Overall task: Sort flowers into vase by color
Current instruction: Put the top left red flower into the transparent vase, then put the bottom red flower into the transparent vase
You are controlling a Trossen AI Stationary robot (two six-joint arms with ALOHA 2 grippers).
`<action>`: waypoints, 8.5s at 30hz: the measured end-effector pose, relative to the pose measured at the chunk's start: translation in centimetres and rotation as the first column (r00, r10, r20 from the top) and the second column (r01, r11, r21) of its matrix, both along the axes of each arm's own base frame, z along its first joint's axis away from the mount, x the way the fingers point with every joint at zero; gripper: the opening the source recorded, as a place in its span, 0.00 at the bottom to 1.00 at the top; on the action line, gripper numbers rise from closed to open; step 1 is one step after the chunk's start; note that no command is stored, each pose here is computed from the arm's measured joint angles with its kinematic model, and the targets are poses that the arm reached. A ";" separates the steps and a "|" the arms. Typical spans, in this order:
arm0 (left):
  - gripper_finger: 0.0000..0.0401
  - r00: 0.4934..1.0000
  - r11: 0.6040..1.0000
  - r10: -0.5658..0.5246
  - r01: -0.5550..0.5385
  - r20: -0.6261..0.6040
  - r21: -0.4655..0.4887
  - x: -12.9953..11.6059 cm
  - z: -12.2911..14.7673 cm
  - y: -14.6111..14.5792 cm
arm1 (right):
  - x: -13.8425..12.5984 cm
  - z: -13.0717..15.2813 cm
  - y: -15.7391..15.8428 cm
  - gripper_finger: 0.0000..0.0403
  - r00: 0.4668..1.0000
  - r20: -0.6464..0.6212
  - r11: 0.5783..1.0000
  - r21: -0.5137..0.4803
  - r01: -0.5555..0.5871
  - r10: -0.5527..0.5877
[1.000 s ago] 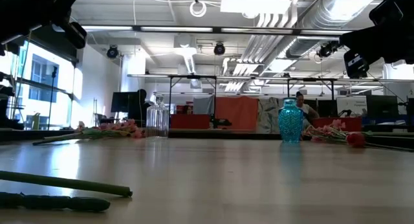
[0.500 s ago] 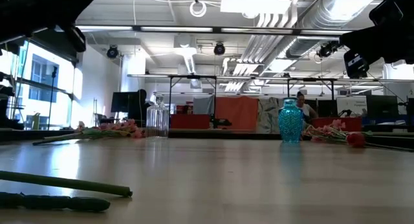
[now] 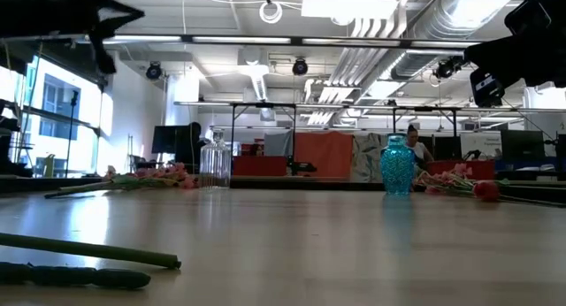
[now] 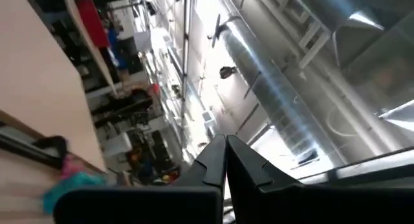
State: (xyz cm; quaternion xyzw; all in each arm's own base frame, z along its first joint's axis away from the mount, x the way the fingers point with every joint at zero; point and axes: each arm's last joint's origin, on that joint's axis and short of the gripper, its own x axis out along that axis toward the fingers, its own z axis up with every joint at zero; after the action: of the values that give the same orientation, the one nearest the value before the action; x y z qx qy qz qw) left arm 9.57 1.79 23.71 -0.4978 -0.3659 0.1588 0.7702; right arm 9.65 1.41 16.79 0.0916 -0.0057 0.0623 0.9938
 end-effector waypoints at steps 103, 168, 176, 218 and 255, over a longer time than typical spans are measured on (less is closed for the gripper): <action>0.00 0.564 0.874 0.443 -0.100 -0.697 0.475 4.1 11.7 8.8 | 0.0 0.0 0.0 0.00 1.000 -0.001 1.000 0.000 0.000 0.000; 0.14 0.531 0.711 0.529 0.149 -0.662 0.687 10.2 3.0 11.2 | 0.0 0.0 0.0 0.00 1.000 -0.001 1.000 0.000 0.000 0.000; 0.36 0.525 0.728 0.496 0.183 -0.691 0.661 10.4 2.7 10.7 | 0.0 0.0 0.0 0.00 1.000 -0.001 1.000 0.000 -0.001 0.001; 0.53 0.119 0.753 -0.392 0.611 -0.912 -0.244 5.2 3.6 2.2 | 0.0 0.0 0.0 0.00 1.000 -0.001 1.000 0.000 0.000 0.000; 0.53 -0.134 0.417 -0.903 -0.050 -0.408 -0.907 9.1 -6.5 -18.8 | 0.0 0.0 0.0 0.00 1.000 -0.001 1.000 0.000 0.000 0.000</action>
State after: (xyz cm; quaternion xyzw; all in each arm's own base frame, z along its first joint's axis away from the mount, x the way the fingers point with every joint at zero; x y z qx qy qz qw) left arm 18.62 -17.05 17.16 -0.5978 0.5501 0.2397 0.5316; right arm 9.65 1.41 16.80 0.0916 -0.0053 0.0625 0.9938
